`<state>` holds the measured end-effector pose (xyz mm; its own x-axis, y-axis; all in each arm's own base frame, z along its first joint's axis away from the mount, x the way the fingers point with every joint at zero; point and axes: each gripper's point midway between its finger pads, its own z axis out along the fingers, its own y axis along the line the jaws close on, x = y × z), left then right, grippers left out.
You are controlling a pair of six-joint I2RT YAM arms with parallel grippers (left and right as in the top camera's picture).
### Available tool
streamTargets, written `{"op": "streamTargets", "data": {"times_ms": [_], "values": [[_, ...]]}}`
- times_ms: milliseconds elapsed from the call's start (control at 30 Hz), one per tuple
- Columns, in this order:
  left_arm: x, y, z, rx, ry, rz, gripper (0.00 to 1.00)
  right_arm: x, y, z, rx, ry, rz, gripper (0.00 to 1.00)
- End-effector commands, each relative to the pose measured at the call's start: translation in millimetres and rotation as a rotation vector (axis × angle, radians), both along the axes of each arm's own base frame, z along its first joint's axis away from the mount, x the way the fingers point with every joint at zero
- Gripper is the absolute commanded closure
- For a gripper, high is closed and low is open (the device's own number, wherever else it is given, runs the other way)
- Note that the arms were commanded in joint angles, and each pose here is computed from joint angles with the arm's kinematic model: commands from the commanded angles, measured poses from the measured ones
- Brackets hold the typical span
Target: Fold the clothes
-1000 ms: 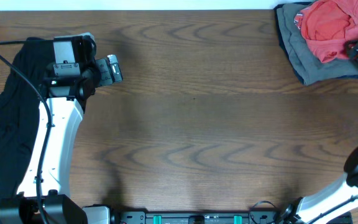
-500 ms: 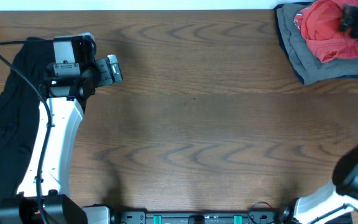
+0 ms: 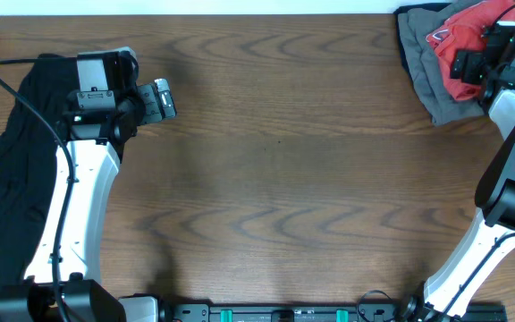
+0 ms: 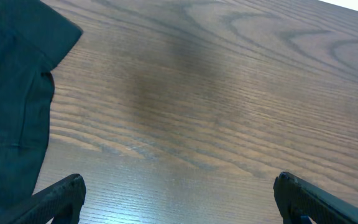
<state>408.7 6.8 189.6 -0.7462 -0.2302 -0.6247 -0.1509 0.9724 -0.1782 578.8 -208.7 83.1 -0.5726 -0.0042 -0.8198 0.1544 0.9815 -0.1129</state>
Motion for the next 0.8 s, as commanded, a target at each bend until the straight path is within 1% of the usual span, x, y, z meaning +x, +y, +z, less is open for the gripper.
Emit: {"op": "streamTargets", "data": {"times_ms": [0,67,100,200,333,433,533,667,700,767], "values": [[1,4,-3,0.005,0.009,0.016,0.02,-6,-10,34,-0.040,-0.034,-0.026,0.01],[1,4,-3,0.005,0.009,0.016,0.02,-9,-5,82,-0.057,-0.103,-0.009,0.01],[1,4,-3,0.005,0.009,0.016,0.02,-13,1,113,-0.060,-0.144,0.012,0.01],[1,4,-3,0.005,0.009,0.016,0.02,-39,36,190,-0.026,-0.229,0.131,0.01],[1,4,-3,0.005,0.009,0.016,0.02,-102,96,286,0.020,-0.327,0.307,0.01],[1,4,-3,0.005,0.009,0.016,0.02,-149,121,348,-0.026,-0.429,0.350,0.01],[1,4,-3,0.005,0.009,0.016,0.02,-194,140,402,-0.101,-0.548,0.361,0.01],[1,4,-3,0.005,0.009,0.016,0.02,-251,163,454,-0.186,-0.680,0.372,0.01],[1,4,-3,0.005,0.009,0.016,0.02,-264,164,462,-0.217,-0.700,0.350,0.01],[1,4,-3,0.005,0.009,0.016,0.02,-291,156,474,-0.278,-0.718,0.244,0.01]]}}
